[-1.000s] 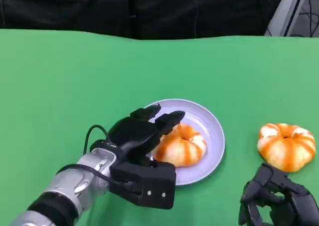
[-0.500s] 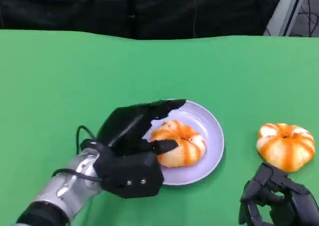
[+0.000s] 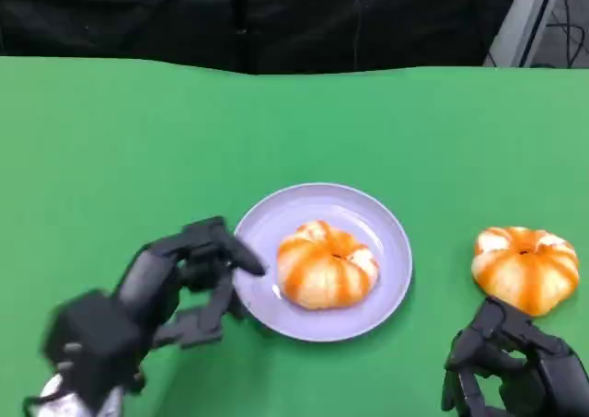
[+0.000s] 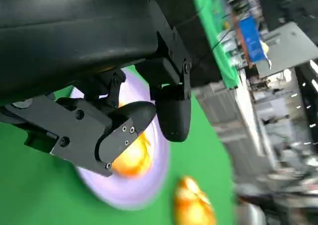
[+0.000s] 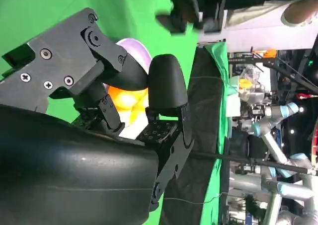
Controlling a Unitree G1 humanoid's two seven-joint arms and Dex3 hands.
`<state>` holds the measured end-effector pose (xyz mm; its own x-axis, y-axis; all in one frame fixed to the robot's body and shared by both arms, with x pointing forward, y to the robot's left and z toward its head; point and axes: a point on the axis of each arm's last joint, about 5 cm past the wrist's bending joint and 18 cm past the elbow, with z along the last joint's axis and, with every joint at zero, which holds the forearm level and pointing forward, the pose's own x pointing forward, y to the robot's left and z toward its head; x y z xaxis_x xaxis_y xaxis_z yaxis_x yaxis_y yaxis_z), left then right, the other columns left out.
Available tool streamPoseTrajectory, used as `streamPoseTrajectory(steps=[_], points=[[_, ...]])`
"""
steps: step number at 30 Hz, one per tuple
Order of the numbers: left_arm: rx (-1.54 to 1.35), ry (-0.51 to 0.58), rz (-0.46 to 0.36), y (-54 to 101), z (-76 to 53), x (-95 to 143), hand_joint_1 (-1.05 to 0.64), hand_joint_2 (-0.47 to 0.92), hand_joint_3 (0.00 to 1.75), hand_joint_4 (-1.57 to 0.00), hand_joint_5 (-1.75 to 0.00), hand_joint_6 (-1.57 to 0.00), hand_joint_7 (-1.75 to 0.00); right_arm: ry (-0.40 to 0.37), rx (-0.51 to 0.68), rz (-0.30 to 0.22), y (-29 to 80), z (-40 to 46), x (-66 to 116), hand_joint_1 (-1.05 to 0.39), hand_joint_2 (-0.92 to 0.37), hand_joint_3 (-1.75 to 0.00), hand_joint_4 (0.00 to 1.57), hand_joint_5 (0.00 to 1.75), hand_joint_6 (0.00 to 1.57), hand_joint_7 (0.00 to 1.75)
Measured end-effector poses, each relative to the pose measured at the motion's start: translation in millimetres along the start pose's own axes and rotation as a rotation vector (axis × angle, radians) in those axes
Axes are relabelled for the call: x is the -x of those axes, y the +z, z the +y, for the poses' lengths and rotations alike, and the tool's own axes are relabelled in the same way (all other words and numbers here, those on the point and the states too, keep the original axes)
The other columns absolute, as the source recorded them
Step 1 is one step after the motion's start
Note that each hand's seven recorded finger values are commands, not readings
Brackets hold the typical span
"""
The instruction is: Grasp the bread from the table and place it into the plate.
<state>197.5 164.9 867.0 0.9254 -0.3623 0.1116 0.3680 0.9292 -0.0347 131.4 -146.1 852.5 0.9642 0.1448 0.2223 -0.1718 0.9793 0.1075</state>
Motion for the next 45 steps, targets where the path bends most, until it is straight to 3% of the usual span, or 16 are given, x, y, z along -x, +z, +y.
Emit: streamPoseTrajectory(steps=[5,12,22,23,26,30,45], points=[[0.226,0.006,0.114,4.7,15.7,36,-0.05,0.51,1.32,-0.93,-1.75,-0.81,-1.70,0.001,0.006,-0.001,-0.2,0.0,-2.0,-0.15,-0.51,-1.26,0.81,1.75,0.72,1.60],[0.370,0.086,0.193,2.6,24.0,79,-0.05,0.51,1.27,-0.91,-1.75,-0.84,-1.63,0.000,0.014,0.003,-0.9,-1.1,-2.6,-0.14,-0.52,-1.27,0.83,1.75,0.73,1.59],[0.383,0.082,0.182,5.1,23.9,80,-0.05,0.52,1.25,-0.91,-1.75,-0.84,-1.62,-0.001,0.015,0.003,-0.8,-1.4,-2.6,-0.14,-0.51,-1.28,0.83,1.75,0.74,1.58],[0.383,0.082,0.183,5.1,23.8,80,-0.11,0.56,1.19,-0.88,-1.75,-0.81,-1.64,-0.001,0.015,0.003,-0.8,-1.4,-2.6,-0.14,-0.52,-1.28,0.83,1.75,0.74,1.59],[0.497,0.084,0.220,-1.8,32.7,89,-0.14,0.62,1.06,-0.83,-1.75,-0.80,-1.59,0.002,0.016,0.002,-0.8,-2.2,-3.4,-0.15,-0.51,-1.29,0.83,1.75,0.73,1.59],[0.582,0.084,0.261,-7.2,41.0,99,-0.13,0.64,1.02,-0.83,-1.75,-0.81,-1.56,0.007,0.016,0.012,-2.9,-4.5,-2.6,-0.16,-0.50,-1.29,0.83,1.75,0.73,1.60],[0.580,0.074,0.268,-6.9,39.2,96,-0.13,0.66,0.99,-0.84,-1.75,-0.80,-1.57,0.010,0.015,0.012,-3.0,-4.1,-2.5,-0.16,-0.50,-1.29,0.84,1.75,0.74,1.59]])
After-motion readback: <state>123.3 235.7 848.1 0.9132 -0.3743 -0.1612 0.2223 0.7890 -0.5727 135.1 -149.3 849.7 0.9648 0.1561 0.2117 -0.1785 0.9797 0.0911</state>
